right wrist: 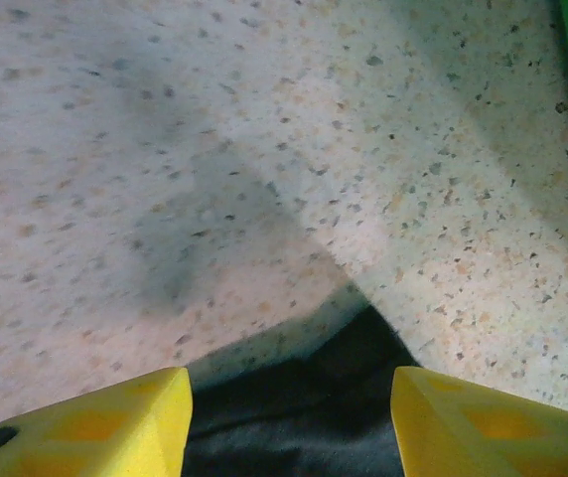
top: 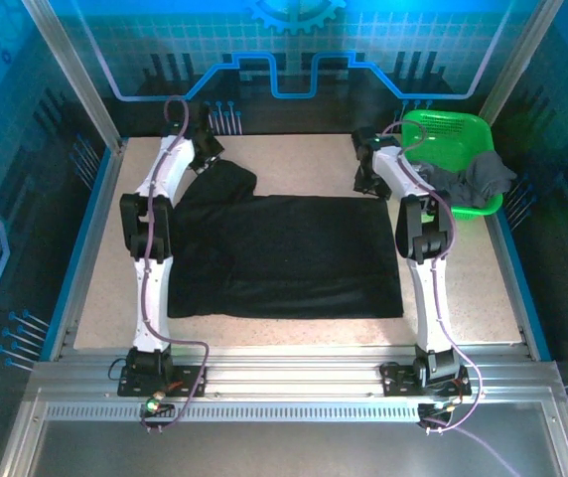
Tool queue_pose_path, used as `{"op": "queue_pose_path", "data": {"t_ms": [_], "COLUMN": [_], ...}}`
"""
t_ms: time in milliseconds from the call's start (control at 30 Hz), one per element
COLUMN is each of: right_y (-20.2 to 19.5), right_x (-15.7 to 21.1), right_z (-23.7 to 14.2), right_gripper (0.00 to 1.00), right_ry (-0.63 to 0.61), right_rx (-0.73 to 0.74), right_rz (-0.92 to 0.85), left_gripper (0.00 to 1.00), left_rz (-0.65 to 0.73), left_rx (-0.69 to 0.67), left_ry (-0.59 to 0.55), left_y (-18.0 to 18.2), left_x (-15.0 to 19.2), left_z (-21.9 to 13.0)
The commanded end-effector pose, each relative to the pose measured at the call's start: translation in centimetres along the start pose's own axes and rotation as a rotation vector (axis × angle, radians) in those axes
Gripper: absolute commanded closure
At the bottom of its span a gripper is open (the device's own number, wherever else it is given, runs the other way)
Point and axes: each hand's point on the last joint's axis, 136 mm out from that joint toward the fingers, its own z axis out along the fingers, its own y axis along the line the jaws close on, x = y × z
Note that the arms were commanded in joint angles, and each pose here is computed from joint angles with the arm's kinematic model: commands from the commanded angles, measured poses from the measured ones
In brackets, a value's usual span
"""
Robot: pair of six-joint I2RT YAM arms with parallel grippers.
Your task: Fold and stack the t-shirts
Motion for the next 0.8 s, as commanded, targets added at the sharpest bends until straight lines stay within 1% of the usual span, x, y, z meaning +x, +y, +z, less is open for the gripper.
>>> {"op": "queue_pose_path", "data": {"t_ms": [0,167,300,500,600,667,700,767], "right_y": [-2.4,-3.5,-2.9,-2.8,-2.8,-2.7,-2.6,-2.2], "right_x": [0.6,1.4,1.1,0.9,1.4,1.4,1.3,1.0], "right_z": [0.2,1.2,2.7,3.2,2.9,2.3,1.9,0.8], "right_gripper": [0.44,0.44,0.47,0.64,0.8,0.94,1.0,1.0], "right_ry": [0.036,0.066,0.082,0.094,0.102,0.085,0.072,0.033], "right_rx": [0.101,0.114,0.067,0.055,0.056,0.05,0.047,0.022], "right_rz": [0.042,0.088,0.084,0.063,0.039,0.02,0.012,-0.01], "left_gripper": [1.0,1.0,1.0,1.0,1.0,1.0,1.0,1.0], "left_rz": [-0.003,0.01,0.017,0.038,0.05,0.057,0.062,0.065], "left_rx": [0.05,0.054,0.077,0.075,0.069,0.064,0.061,0.046], "left_ry": [0.016,0.027,0.027,0.027,0.025,0.023,0.021,0.018], "left_y": [-1.0,-0.9,-1.4,-1.4,-1.2,-1.0,-0.9,-0.2], "left_x": [0.5,0.9,0.8,0.8,0.8,0.9,1.0,1.4], "left_z": [-2.2,-2.8,-3.2,-3.9,-4.6,-5.2,-5.5,-6.2]}}
